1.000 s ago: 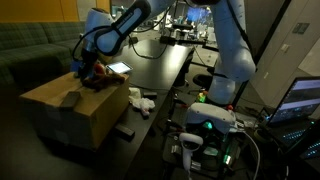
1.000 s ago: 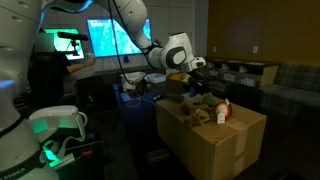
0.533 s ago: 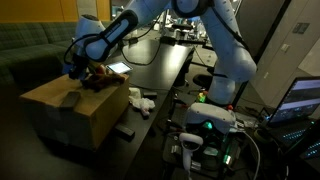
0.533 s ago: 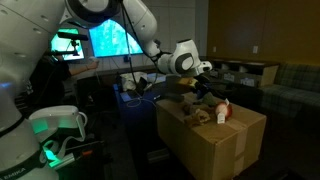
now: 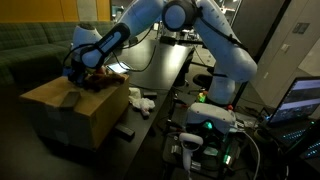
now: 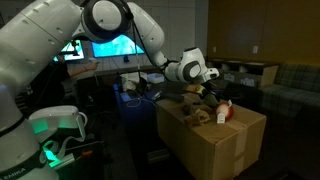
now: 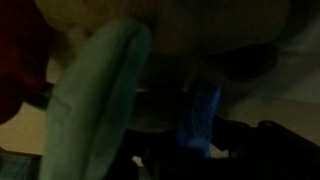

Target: Put the white towel on the table, then the moose on the box, then the duster on the table, then the turnip plushie on the box, then the plastic on the table, then the blue sponge on the box, then the duster from the box to the table, lastly, the other duster from the table to the box

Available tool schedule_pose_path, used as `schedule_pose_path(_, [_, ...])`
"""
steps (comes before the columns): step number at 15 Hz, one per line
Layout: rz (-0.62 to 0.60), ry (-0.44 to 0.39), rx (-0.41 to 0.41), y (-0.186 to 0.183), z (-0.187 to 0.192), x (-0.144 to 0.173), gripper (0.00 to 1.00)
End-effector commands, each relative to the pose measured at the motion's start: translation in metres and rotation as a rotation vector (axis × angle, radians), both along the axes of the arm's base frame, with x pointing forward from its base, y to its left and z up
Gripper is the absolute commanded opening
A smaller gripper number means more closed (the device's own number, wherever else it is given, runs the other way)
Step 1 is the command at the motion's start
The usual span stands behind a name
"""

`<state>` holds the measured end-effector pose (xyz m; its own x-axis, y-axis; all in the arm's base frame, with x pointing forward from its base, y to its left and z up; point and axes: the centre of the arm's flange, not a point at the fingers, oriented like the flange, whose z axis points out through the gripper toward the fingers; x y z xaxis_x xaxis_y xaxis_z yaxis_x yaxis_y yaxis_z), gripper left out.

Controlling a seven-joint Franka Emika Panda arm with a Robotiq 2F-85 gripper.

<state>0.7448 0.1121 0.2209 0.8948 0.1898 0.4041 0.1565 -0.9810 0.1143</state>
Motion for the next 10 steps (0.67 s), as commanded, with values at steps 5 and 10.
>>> schedule_pose_path(5, [-0.042, -0.054, -0.057, -0.001, 0.017, 0.021, 0.75])
schedule_pose_path(10, [-0.062, -0.107, -0.066, -0.004, 0.054, 0.010, 1.00])
